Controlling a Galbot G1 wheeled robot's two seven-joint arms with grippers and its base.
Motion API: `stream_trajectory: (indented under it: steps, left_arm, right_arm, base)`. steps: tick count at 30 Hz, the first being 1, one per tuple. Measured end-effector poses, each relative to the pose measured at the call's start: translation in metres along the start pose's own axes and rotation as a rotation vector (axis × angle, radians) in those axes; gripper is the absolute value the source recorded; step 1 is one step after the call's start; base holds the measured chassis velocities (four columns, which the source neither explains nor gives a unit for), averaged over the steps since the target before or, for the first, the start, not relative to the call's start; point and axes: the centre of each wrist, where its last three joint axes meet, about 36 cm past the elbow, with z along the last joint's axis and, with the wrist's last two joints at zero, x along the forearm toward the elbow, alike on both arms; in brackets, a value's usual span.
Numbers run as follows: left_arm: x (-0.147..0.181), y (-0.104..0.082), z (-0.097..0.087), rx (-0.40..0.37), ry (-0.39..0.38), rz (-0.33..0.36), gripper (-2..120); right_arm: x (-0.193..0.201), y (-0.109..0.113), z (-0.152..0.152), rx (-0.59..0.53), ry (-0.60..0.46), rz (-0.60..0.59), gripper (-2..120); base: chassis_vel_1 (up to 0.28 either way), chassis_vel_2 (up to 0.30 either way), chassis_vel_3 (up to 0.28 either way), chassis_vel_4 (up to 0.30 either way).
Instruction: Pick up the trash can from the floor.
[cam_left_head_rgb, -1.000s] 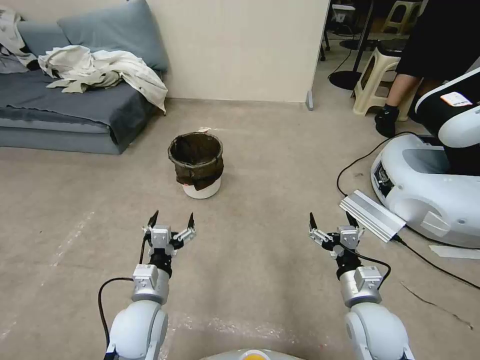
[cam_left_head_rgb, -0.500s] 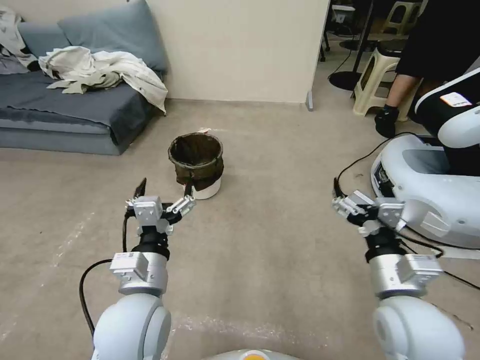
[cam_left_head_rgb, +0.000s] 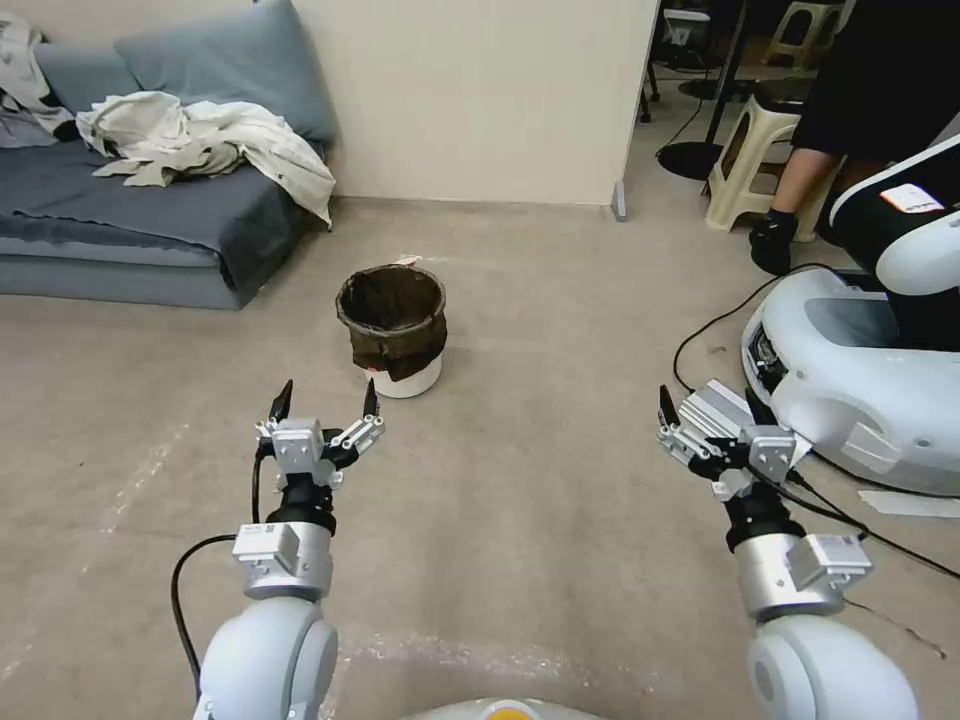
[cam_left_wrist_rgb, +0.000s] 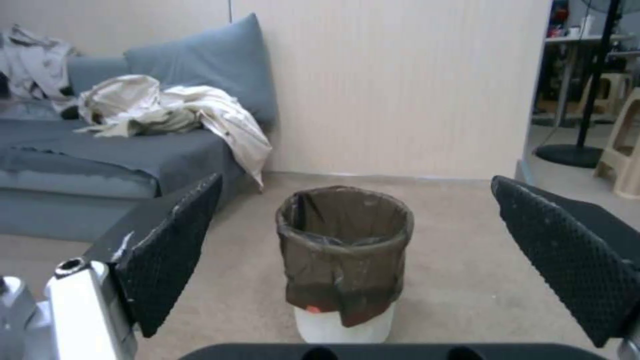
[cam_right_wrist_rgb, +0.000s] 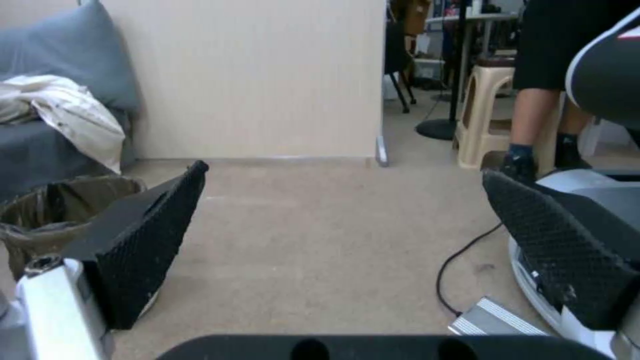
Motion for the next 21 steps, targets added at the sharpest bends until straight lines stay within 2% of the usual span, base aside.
stream_trajectory:
  steps: [6,21]
  left_arm:
    - [0.001,0.0012,-0.0024,-0.04,-0.009,-0.003,100]
    - [0.0013,-0.0011,-0.0026,-0.04,-0.007,0.002,100]
  right_arm:
    - [0.0001,0.0015,-0.0034,-0.007,-0.012,0.014,100]
    - [0.0006,0.0023,-0.0073,0.013,-0.008,0.014,100]
  base:
    - [0.0,0.0,0.0,0.0]
    - [0.026,0.022,0.019,0.025]
